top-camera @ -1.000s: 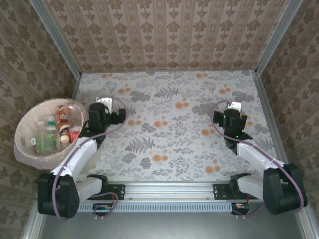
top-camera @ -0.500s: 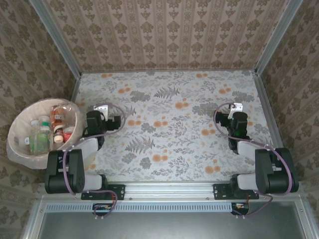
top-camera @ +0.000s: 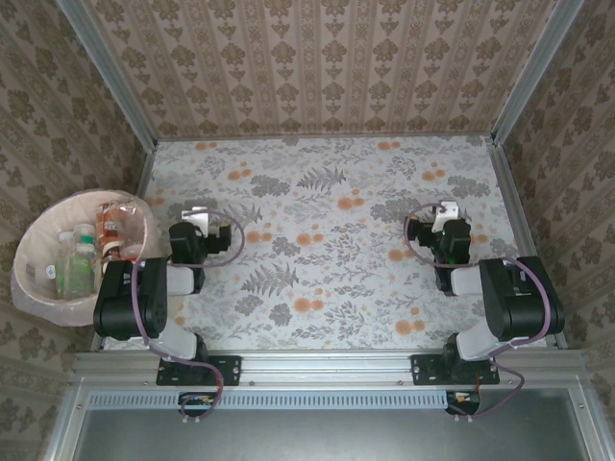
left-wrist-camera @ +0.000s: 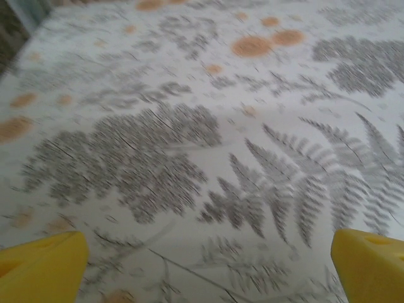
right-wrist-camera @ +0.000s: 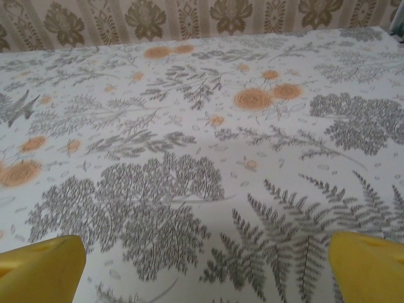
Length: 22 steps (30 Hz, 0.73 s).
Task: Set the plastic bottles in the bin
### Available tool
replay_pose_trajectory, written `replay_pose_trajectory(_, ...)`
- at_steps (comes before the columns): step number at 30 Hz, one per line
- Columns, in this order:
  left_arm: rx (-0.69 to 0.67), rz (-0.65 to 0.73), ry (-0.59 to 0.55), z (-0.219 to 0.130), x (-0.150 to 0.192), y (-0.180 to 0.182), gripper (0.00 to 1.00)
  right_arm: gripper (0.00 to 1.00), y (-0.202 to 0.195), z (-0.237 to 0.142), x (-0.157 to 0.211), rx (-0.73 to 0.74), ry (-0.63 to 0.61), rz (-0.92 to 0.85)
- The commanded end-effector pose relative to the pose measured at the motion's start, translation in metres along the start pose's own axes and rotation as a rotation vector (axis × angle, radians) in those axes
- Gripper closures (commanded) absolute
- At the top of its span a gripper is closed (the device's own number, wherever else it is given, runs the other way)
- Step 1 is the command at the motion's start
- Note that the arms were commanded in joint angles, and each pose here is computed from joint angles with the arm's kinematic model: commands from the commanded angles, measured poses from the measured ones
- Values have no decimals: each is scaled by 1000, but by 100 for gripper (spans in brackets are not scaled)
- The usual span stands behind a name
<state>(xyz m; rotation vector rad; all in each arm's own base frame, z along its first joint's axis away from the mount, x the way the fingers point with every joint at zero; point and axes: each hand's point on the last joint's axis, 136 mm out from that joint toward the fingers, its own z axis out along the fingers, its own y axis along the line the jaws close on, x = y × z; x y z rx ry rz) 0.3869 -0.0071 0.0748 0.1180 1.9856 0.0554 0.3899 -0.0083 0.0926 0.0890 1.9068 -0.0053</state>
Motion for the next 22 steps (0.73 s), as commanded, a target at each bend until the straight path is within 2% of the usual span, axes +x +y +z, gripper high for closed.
replay_pose_trajectory(1,-123,-26,-57,1,-21,18,0,0,-3,7,-9,60,-2,-24)
replay_pose_trajectory(22,-125,-29,-58,1,-21,19,0,0,-6,5,-9,74,-12,-15)
